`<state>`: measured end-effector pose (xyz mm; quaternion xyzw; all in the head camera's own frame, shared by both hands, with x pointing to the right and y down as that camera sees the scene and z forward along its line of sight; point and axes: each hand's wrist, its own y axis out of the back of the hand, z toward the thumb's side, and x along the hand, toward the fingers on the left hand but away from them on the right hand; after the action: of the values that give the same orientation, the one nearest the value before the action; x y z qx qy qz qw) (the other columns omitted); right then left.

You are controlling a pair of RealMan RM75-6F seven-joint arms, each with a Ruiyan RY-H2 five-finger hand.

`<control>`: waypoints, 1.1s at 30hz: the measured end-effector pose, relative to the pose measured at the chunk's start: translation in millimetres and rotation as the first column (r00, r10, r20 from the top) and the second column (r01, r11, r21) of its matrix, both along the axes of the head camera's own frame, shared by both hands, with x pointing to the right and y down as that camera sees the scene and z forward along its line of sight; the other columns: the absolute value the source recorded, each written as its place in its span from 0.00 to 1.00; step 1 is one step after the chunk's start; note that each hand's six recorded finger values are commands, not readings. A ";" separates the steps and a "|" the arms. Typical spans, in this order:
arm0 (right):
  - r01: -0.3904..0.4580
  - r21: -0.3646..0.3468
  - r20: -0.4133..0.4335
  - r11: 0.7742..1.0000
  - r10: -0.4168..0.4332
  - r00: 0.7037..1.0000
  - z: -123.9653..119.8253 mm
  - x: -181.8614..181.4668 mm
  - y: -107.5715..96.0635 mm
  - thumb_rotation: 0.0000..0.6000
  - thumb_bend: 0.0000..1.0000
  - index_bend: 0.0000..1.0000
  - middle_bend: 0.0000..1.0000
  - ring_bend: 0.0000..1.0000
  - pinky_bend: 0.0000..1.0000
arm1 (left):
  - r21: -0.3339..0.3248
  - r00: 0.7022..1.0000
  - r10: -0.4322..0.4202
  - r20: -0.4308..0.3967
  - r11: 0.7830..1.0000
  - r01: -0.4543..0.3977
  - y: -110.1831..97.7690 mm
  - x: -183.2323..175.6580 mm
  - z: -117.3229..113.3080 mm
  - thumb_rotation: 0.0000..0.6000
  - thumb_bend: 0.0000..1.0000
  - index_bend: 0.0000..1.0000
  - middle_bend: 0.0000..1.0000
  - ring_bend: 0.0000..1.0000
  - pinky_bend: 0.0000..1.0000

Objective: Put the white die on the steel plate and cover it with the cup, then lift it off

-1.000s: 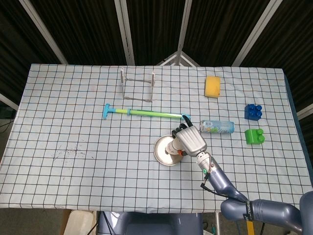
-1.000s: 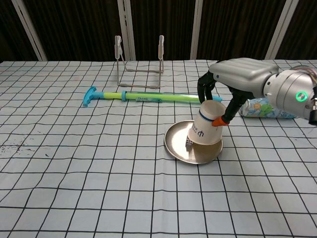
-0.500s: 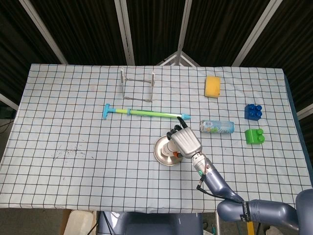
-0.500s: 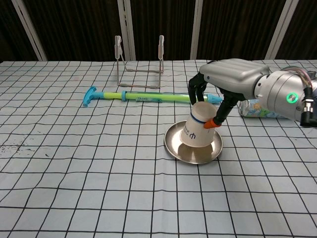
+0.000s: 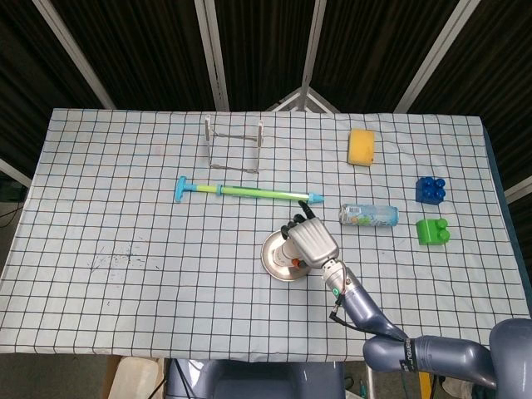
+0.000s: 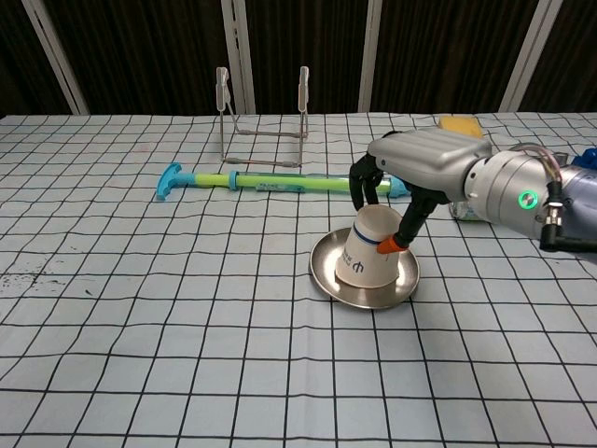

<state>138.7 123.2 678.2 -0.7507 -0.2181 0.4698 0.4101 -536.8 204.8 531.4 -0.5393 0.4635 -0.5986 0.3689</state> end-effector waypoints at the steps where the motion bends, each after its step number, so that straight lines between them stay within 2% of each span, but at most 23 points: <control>1: 0.001 -0.002 -0.002 1.000 -0.001 1.000 1.5 -0.2 0.4 1.00 0.36 0.56 0.52 0.29 0.00 | 0.001 1.000 -0.001 0.000 1.000 0.001 -0.1 -0.2 -0.2 1.00 0.68 0.20 0.00 0.00 0.09; 18: 0.030 -0.004 0.020 1.000 -0.030 0.999 7.6 -19.0 1.0 1.00 0.36 0.56 0.53 0.30 0.00 | -0.004 1.000 -0.001 -0.001 1.000 0.001 -1.6 0.7 1.4 1.00 0.68 0.20 0.00 0.00 0.09; 25: 0.010 0.000 0.041 1.000 -0.010 0.999 8.5 -26.3 -10.5 1.00 0.36 0.56 0.53 0.30 0.00 | -0.004 1.000 -0.003 -0.004 1.000 0.003 -2.6 0.3 1.8 1.00 0.68 0.20 0.00 0.00 0.09; 33: -0.040 0.008 0.046 0.999 0.039 0.998 11.3 -16.5 -26.3 1.00 0.36 0.56 0.53 0.30 0.00 | -0.008 1.000 0.002 -0.002 1.000 -0.002 -2.7 1.6 3.2 1.00 0.68 0.20 0.00 0.00 0.09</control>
<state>122.2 96.9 689.5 -0.7550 -0.2444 0.4594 0.3989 -535.2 202.1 534.6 -0.5417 0.4609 -0.5994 0.3672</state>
